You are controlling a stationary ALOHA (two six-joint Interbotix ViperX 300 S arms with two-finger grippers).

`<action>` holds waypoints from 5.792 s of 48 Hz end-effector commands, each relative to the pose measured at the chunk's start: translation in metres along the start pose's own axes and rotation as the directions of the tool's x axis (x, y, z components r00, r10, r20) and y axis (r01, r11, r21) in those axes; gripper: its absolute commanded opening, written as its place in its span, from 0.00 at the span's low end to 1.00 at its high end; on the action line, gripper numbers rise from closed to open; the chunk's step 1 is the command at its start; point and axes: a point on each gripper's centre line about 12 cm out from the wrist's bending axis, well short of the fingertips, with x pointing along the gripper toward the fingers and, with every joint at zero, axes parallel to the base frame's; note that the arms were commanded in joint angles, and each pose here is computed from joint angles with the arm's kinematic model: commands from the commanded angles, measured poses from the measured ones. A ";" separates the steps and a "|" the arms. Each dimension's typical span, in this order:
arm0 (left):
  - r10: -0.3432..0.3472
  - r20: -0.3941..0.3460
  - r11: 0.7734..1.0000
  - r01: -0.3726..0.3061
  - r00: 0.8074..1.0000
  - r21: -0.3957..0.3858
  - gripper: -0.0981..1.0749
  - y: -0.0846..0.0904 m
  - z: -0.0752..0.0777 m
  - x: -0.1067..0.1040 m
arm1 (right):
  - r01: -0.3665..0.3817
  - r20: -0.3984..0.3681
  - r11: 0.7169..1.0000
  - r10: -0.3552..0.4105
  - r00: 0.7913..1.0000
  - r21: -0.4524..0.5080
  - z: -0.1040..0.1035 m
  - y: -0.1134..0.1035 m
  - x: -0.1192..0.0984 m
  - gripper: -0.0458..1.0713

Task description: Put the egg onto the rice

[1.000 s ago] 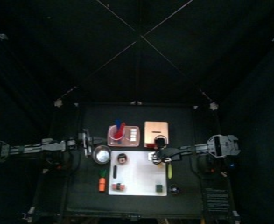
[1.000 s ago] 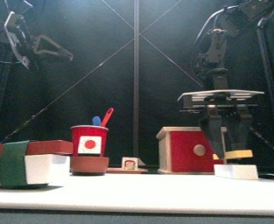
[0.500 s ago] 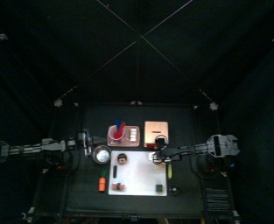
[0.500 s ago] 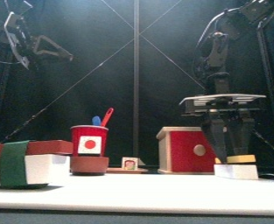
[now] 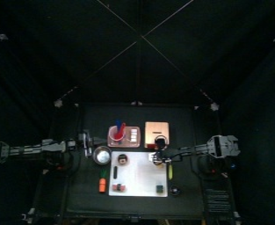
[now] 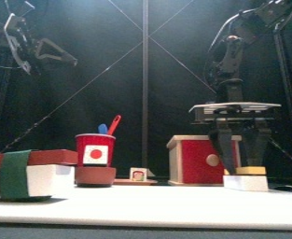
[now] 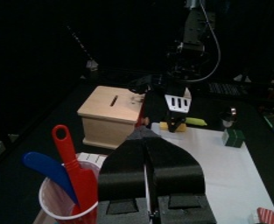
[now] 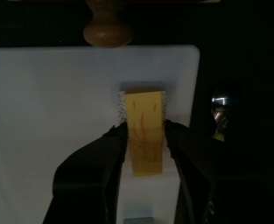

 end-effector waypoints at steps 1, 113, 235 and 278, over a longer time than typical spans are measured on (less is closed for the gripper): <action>0.001 0.015 1.000 -0.002 1.000 0.001 0.13 0.000 0.005 0.001 | -0.044 0.004 0.999 0.044 0.999 0.000 0.001 0.007 -0.012 0.80; 0.007 0.003 1.000 -0.007 1.000 -0.017 0.13 0.001 0.001 0.001 | -0.186 -0.073 0.977 0.179 0.981 -0.103 -0.072 0.111 -0.078 0.62; -0.027 0.047 0.981 0.036 0.999 -0.190 0.13 -0.012 0.033 0.017 | -0.262 0.019 0.511 0.479 0.877 -0.819 -0.005 0.010 -0.099 0.90; -0.074 -0.022 0.989 0.071 0.997 -0.126 0.13 -0.024 0.027 0.043 | -0.338 0.031 0.167 0.927 0.373 -0.926 0.006 -0.058 -0.129 0.89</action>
